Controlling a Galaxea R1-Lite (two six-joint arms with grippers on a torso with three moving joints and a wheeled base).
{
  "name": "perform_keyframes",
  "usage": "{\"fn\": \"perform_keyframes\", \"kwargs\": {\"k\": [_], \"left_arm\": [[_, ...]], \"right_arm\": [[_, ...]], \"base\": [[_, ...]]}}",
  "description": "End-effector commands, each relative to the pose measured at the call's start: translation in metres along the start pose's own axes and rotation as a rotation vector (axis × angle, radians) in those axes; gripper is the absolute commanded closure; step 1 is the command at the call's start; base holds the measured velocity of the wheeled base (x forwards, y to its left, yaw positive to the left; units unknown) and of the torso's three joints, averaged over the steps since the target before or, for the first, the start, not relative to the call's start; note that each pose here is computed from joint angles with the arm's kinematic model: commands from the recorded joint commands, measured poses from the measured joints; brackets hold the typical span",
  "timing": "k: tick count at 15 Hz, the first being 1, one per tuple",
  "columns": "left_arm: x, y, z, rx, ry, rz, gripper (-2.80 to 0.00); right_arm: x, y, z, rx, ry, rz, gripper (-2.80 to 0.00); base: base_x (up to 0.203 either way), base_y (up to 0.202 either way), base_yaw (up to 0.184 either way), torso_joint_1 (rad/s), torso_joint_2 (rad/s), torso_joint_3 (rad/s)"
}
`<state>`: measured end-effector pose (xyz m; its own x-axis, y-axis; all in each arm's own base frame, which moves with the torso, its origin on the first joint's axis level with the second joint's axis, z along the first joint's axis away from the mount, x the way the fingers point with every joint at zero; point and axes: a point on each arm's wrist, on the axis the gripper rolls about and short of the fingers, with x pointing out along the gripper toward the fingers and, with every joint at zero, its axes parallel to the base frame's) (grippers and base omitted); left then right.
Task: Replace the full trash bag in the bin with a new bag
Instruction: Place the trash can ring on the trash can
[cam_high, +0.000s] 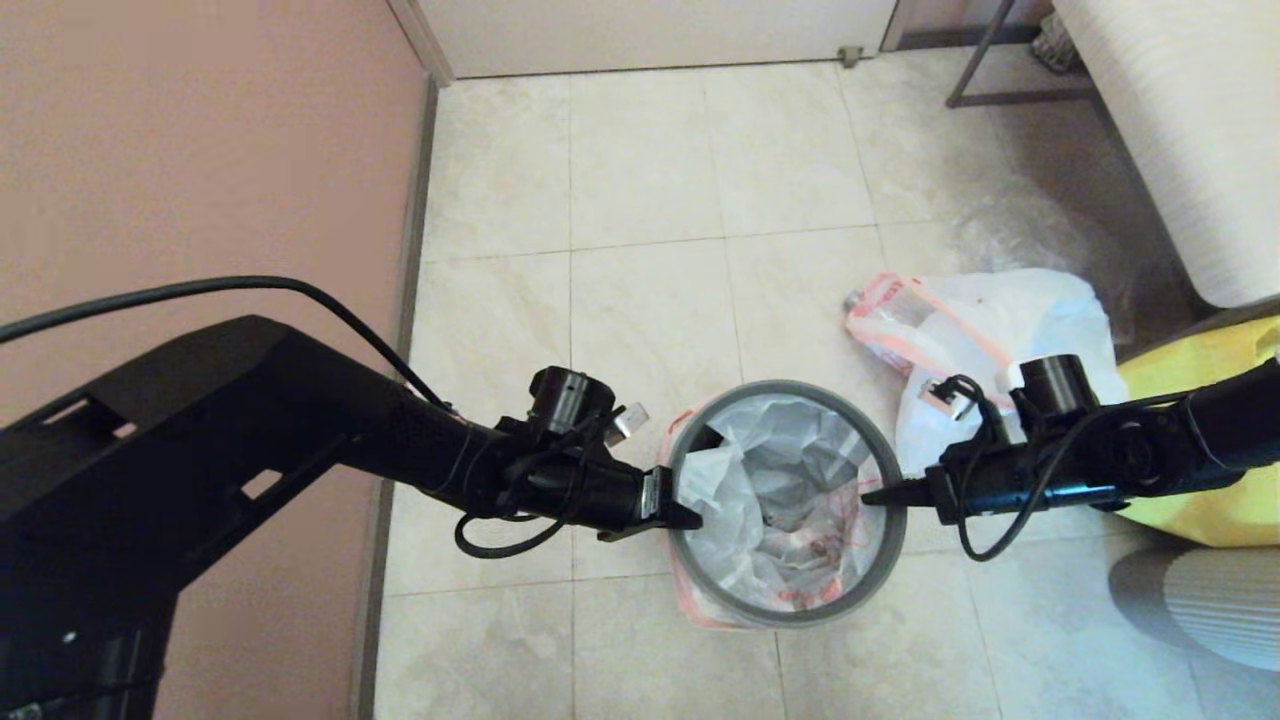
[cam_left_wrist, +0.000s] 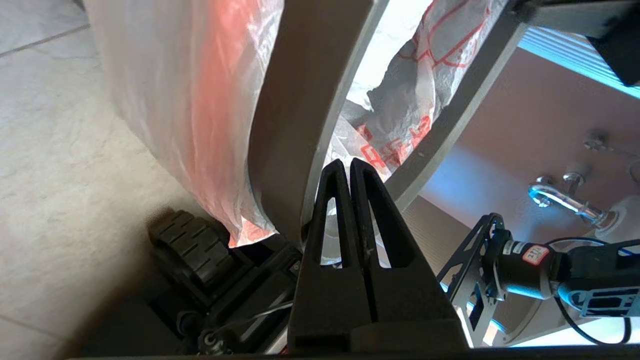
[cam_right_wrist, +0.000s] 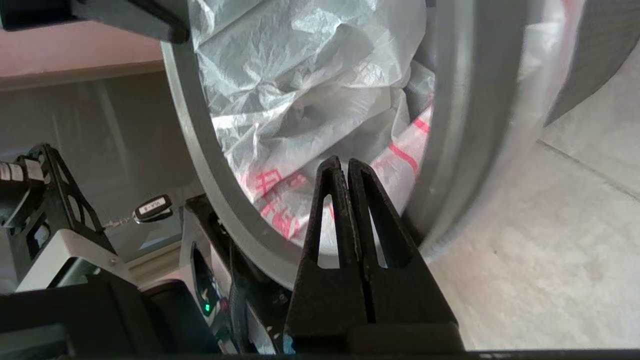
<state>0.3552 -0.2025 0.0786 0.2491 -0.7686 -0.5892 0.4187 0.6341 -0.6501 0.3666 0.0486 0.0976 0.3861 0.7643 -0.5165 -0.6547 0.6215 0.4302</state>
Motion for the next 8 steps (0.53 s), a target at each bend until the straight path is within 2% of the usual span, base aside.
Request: {"fn": "perform_keyframes", "kwargs": {"k": [1, 8], "left_arm": [[0.002, 0.003, -0.001, -0.011, 0.005, 0.006, 0.00], [-0.005, -0.001, 0.002, -0.003, -0.014, 0.000, 0.00]], "right_arm": [[0.008, -0.008, -0.003, 0.014, 0.013, 0.003, 0.00], [0.020, -0.027, -0.007, 0.062, 0.027, -0.009, 0.00]], "base": [[0.000, 0.000, 0.000, 0.000, 0.00, 0.000], [0.000, 0.000, 0.000, 0.000, 0.00, 0.000]]}}
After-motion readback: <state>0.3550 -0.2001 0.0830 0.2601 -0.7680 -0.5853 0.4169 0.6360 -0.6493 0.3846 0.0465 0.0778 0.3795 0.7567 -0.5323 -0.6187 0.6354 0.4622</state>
